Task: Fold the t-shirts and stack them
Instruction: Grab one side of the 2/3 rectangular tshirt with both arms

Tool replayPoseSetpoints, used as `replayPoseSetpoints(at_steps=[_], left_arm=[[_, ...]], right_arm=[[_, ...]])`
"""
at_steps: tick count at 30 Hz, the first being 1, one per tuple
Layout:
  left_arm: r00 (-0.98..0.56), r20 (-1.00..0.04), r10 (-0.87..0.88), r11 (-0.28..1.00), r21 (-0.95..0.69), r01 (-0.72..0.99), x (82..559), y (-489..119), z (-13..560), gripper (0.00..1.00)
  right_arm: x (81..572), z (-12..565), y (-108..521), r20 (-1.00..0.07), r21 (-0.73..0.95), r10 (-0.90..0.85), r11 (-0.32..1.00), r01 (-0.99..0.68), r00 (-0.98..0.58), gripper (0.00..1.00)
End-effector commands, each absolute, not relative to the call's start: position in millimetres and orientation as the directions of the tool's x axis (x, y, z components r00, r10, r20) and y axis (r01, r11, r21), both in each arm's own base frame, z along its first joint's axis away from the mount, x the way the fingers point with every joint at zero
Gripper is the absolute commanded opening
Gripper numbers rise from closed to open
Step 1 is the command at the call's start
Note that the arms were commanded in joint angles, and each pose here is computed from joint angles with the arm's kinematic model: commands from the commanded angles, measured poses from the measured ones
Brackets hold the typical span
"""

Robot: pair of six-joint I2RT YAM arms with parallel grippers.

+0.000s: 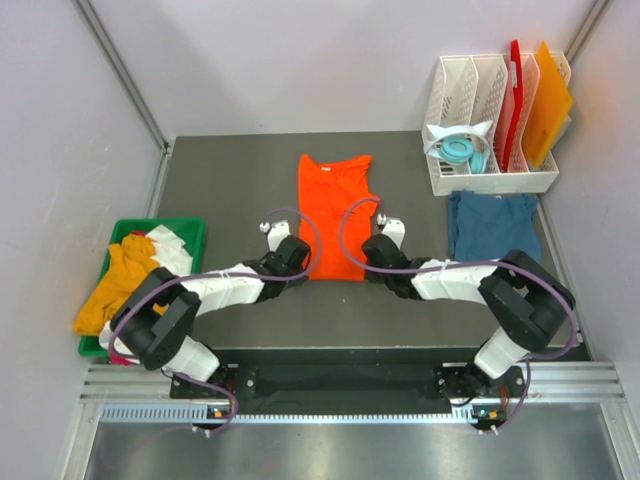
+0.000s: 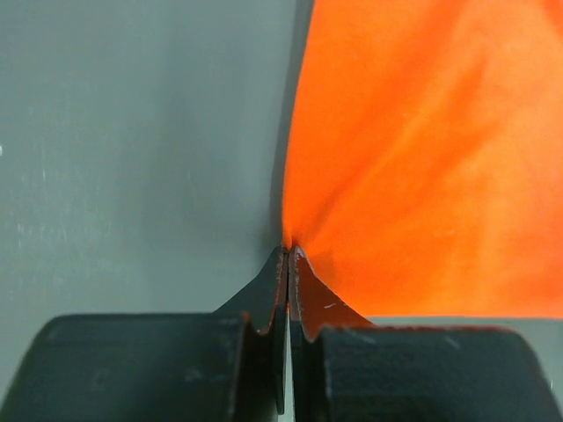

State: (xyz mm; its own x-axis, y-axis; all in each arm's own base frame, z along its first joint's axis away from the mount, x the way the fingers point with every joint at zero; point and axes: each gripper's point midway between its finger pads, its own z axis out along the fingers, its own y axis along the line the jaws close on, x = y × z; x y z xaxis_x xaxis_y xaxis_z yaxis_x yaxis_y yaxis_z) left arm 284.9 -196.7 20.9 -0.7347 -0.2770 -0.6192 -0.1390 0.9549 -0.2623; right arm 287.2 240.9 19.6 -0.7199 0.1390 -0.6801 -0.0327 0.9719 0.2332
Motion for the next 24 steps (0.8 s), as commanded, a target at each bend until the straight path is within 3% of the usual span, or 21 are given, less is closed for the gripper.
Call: replayPoseSetpoints(at_steps=[1, 16, 24], left_arm=[[-0.808, -0.539, -0.238, 0.966, -0.214, -0.142, 236.4, -182.9, -6.1, 0.00], [-0.832, -0.507, -0.224, 0.968, -0.218, -0.128, 169.8, -179.2, -9.1, 0.00], [-0.722, -0.644, -0.250, 0.957, -0.277, -0.085, 194.1, -187.3, 71.5, 0.00]], right_arm=[[228.2, -25.3, 205.1, -0.534, 0.124, 0.043, 0.992, -0.028, -0.844, 0.00], [165.5, -36.1, 188.6, -0.485, 0.136, 0.050, 0.991, -0.018, -0.873, 0.00], [203.8, 42.3, 192.7, -0.668, 0.138, 0.069, 0.990, -0.031, -0.741, 0.00]])
